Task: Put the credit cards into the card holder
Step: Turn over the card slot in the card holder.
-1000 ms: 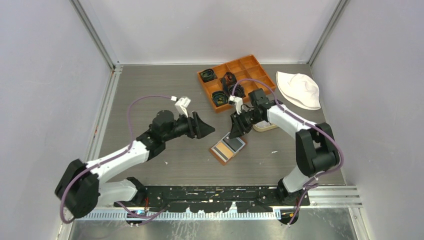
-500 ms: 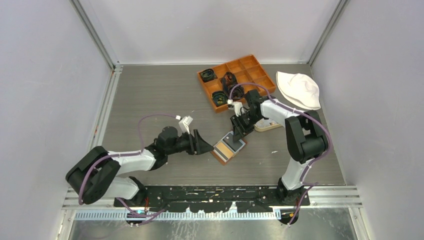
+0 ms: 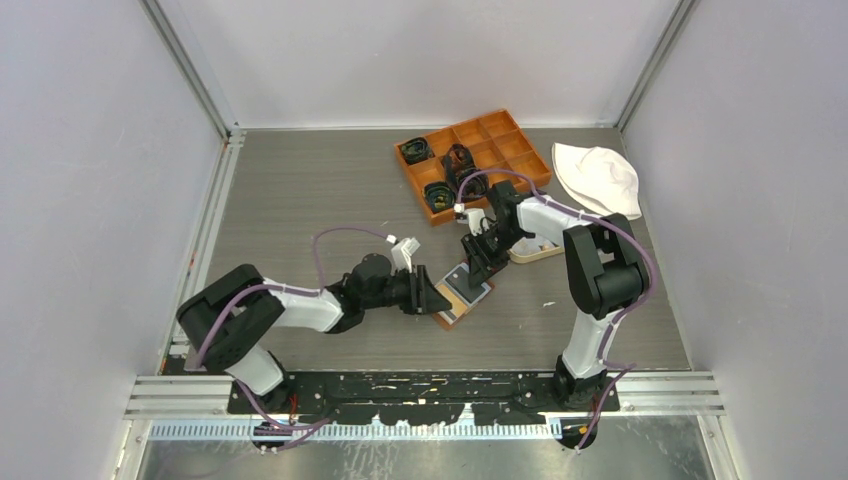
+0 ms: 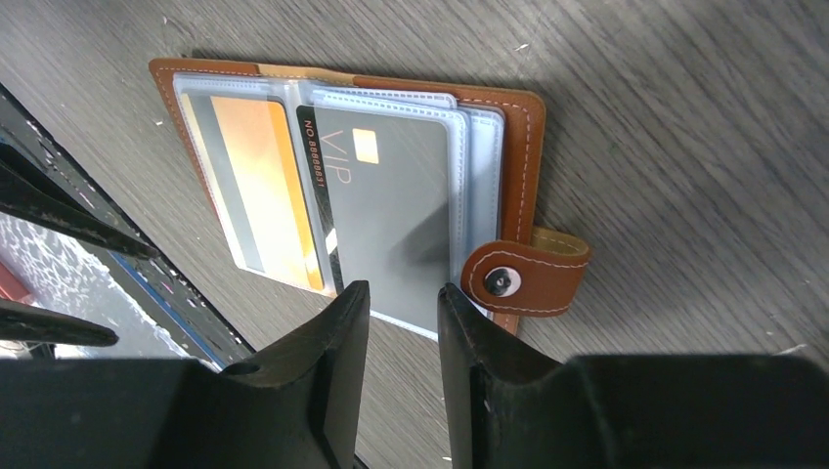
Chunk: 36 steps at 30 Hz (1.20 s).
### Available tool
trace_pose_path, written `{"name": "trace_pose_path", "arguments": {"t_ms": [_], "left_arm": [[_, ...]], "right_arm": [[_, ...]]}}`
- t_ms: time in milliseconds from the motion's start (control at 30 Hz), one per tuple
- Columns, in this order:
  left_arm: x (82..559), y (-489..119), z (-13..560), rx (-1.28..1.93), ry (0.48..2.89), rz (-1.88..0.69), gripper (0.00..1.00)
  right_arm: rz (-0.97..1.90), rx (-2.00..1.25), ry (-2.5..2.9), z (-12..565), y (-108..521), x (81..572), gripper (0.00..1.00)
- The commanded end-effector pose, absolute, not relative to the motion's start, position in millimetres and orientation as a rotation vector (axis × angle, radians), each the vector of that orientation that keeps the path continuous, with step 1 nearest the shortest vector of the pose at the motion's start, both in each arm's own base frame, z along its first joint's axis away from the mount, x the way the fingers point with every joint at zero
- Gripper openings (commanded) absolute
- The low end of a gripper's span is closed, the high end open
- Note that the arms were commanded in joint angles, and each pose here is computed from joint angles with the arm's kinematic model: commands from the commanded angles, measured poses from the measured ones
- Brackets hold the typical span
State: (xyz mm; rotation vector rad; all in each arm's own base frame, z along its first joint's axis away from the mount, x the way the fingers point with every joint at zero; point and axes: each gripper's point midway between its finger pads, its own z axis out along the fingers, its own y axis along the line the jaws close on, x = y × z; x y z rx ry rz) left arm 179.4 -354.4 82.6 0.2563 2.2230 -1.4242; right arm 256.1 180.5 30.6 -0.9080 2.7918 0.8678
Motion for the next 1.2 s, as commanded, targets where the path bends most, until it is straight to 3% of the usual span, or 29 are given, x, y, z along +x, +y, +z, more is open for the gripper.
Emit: {"name": "trace_pose_path", "arguments": {"t_ms": [0,433,1167], "left_arm": [[201,-375,98,0.292,2.145,-1.408,0.36],[222,-384,59,0.289,2.268,-1.26,0.27],[229,-369,44,0.287,2.329,-1.192,0.28]], "right_arm": [[0.828,-0.913,2.77,38,179,267,0.37],[0.856,-0.911,2.791,36,181,264,0.4],[1.311,-0.796,2.719,69,205,249,0.35]]}}
